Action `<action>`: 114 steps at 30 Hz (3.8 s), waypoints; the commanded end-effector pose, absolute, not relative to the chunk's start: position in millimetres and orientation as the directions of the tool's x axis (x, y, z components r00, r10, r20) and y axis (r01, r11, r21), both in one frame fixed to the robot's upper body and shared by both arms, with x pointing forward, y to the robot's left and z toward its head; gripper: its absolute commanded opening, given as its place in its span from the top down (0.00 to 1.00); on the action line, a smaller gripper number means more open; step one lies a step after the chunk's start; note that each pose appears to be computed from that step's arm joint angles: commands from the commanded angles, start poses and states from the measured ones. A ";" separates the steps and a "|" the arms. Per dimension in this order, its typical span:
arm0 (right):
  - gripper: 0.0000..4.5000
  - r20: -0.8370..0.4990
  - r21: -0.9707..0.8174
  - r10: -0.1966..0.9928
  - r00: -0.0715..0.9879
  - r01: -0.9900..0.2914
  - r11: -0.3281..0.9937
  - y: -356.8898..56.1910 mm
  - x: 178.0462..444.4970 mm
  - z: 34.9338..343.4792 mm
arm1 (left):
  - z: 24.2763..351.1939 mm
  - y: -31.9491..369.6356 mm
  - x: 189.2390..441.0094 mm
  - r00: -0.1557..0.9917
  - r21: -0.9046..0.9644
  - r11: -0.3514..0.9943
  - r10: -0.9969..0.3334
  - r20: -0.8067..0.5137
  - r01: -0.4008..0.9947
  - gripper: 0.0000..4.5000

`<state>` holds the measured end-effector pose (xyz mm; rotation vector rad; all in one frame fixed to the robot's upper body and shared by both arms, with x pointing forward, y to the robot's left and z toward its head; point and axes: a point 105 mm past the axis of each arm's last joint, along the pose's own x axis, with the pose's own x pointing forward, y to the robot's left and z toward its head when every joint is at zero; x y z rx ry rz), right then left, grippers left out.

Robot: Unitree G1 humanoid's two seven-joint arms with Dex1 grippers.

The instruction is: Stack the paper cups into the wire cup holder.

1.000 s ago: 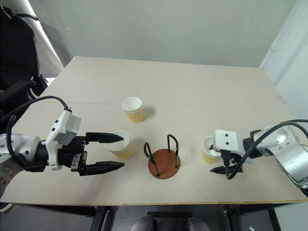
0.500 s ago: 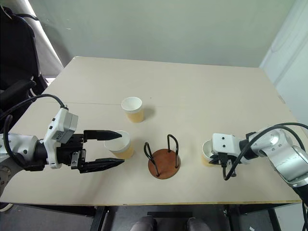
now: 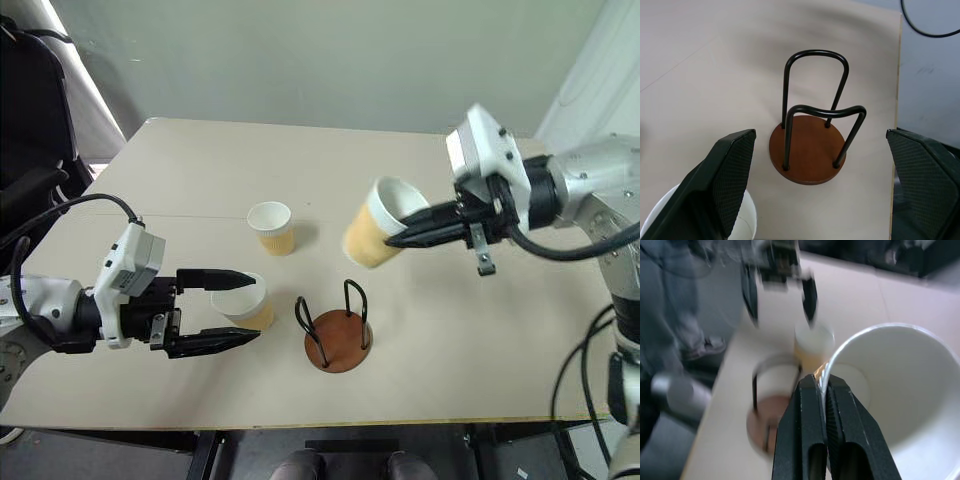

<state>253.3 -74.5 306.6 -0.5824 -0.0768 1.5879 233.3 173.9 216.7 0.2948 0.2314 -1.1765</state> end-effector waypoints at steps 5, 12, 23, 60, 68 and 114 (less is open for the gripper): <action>0.99 -0.392 -0.372 0.920 -0.028 -0.909 -0.187 -47.8 251.3 277.0 | 223.9 170.0 230.7 0.370 0.142 0.341 -0.874 -0.315 0.929 0.00; 0.99 -0.509 -0.327 0.858 -0.067 -0.907 -0.265 -50.5 248.4 245.5 | 222.0 169.8 228.6 0.379 0.134 0.354 -0.870 -0.317 0.926 0.00; 0.99 -0.550 -0.324 0.829 -0.096 -0.891 -0.318 -46.7 242.5 230.7 | 222.2 168.9 229.9 0.378 0.133 0.354 -0.871 -0.314 0.926 0.00; 0.02 -0.133 -0.141 0.984 0.118 -0.985 0.099 -135.3 262.7 297.2 | 191.1 192.3 256.1 0.344 0.282 0.209 -0.709 -0.616 0.936 0.00; 0.02 -0.205 -0.106 0.975 0.086 -0.992 0.065 -137.7 240.0 274.3 | 176.0 199.4 269.7 0.355 0.322 0.175 -0.646 -0.676 0.931 0.00; 0.02 -0.262 -0.172 0.944 0.200 -0.972 0.158 -144.8 239.2 267.1 | 289.6 78.1 253.1 -0.277 0.404 -0.523 -0.804 -0.526 0.751 0.99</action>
